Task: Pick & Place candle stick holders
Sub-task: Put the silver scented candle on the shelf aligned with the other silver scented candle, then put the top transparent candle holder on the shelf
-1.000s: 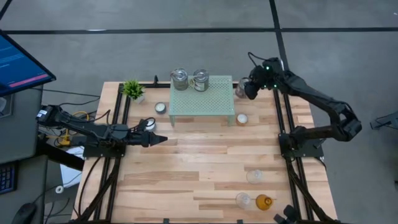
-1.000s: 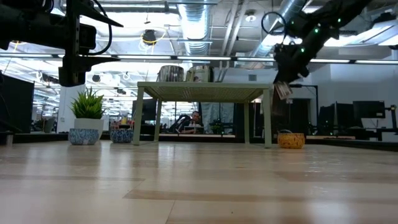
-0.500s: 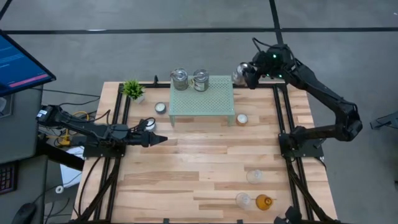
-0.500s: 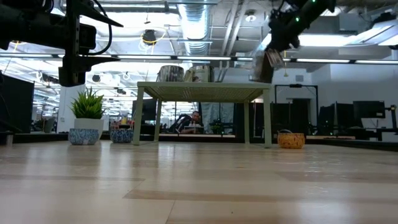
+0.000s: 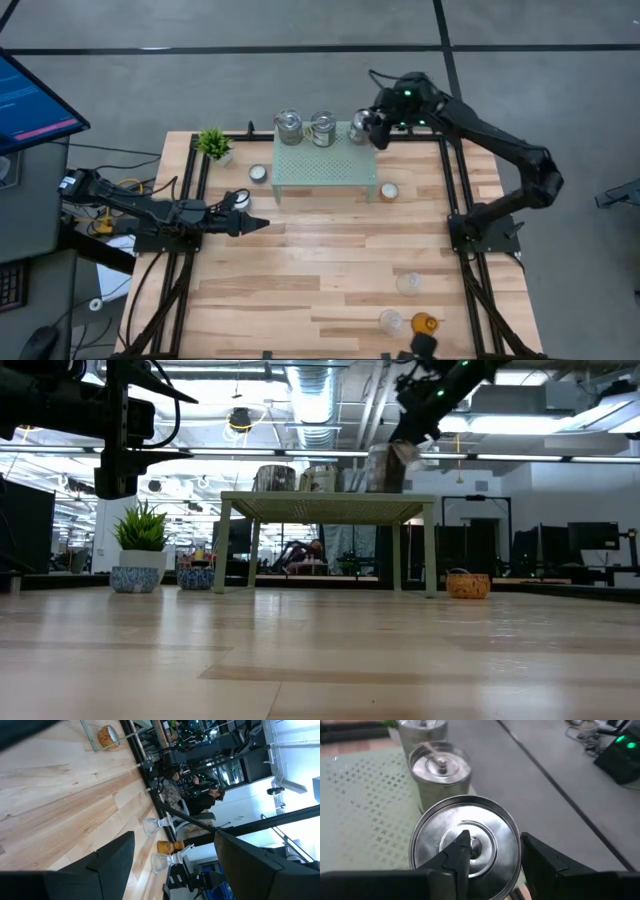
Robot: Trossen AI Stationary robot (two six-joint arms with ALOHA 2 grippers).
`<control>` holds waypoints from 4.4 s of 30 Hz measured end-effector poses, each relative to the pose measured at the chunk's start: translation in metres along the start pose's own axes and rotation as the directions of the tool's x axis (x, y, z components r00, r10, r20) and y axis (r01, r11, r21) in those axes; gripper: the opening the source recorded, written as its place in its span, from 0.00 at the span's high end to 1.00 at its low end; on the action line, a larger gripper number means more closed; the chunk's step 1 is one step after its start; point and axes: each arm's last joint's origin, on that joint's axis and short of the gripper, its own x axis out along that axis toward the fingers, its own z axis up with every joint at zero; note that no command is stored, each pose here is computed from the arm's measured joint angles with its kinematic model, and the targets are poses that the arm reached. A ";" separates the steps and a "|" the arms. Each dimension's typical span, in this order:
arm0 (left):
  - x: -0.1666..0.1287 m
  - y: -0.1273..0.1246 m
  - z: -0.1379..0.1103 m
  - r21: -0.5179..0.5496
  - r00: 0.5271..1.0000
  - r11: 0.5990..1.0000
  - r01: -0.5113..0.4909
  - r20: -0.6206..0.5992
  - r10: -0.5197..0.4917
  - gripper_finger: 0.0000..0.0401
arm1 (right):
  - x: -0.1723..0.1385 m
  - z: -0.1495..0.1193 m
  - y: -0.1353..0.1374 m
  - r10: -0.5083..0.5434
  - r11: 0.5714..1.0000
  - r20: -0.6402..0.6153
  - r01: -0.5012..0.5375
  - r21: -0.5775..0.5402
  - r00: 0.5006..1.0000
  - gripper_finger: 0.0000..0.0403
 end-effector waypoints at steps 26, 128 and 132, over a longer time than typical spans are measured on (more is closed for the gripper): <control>0.000 0.000 0.000 0.023 1.000 1.000 -0.003 0.007 0.003 0.31 | 0.039 0.001 -0.008 0.016 1.000 -0.100 -0.018 -0.018 0.995 0.44; 0.000 0.000 0.001 0.036 1.000 0.999 -0.010 0.029 0.009 0.31 | -0.103 -0.175 0.247 0.506 0.844 -0.721 -0.099 0.527 0.473 0.10; 0.000 0.000 0.001 0.029 1.000 1.000 -0.010 0.029 0.009 0.31 | -0.103 -0.177 0.261 0.534 0.828 -0.701 -0.124 0.547 0.472 0.10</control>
